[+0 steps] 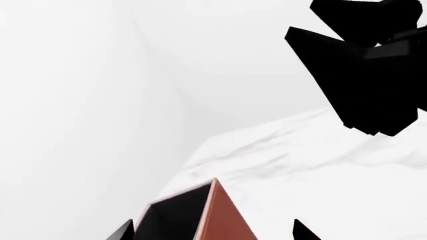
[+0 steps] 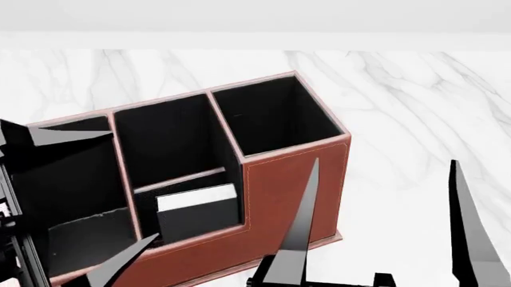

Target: Pick up the book and place it in the back compartment of the caddy.

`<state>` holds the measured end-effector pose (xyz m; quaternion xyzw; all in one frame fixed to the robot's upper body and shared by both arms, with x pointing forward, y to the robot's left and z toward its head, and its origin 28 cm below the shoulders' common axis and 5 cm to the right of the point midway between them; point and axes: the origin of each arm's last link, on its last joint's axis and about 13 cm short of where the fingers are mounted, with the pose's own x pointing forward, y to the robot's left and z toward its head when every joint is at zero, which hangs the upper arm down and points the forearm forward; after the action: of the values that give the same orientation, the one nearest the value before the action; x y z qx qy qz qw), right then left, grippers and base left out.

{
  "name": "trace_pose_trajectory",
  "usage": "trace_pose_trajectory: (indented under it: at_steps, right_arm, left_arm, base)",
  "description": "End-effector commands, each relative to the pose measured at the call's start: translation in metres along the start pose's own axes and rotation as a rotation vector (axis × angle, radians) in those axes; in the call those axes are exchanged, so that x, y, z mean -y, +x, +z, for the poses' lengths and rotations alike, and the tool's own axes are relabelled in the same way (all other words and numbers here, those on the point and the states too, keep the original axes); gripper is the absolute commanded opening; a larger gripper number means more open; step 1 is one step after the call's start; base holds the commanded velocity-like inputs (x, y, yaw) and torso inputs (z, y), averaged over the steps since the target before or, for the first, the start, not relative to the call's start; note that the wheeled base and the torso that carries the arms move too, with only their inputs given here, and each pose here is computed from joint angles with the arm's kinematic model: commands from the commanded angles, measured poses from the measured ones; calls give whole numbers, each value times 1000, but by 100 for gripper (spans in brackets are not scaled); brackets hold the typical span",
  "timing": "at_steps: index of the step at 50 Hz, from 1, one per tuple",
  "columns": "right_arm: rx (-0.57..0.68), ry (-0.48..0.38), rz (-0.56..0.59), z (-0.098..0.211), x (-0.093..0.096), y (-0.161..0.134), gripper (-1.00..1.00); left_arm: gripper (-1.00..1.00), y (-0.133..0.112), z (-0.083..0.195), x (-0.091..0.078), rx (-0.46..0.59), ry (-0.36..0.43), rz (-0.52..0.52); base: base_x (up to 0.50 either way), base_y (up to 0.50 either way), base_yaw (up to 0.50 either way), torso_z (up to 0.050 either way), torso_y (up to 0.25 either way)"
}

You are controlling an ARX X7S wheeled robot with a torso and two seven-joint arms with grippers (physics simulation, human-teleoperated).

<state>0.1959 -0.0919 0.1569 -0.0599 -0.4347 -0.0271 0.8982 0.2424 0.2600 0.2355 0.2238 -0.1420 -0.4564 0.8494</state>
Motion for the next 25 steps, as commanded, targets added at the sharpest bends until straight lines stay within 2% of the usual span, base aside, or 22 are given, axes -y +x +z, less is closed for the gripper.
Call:
trace_pose_trajectory:
  at_steps: [1, 11, 25]
  right_arm:
    - [57, -11, -6, 14, 1, 10, 100]
    - [70, -8, -7, 16, 1, 10, 100]
    - [74, -11, -20, 15, 5, 11, 100]
  left_arm:
    - [100, -4, 25, 7, 1, 70, 9]
    - [100, -6, 33, 13, 15, 105, 2]
    - [100, -5, 31, 11, 8, 103, 1]
  base:
    - [0, 0, 0, 0, 0]
    - [0, 0, 0, 0, 0]
    - [0, 0, 0, 0, 0]
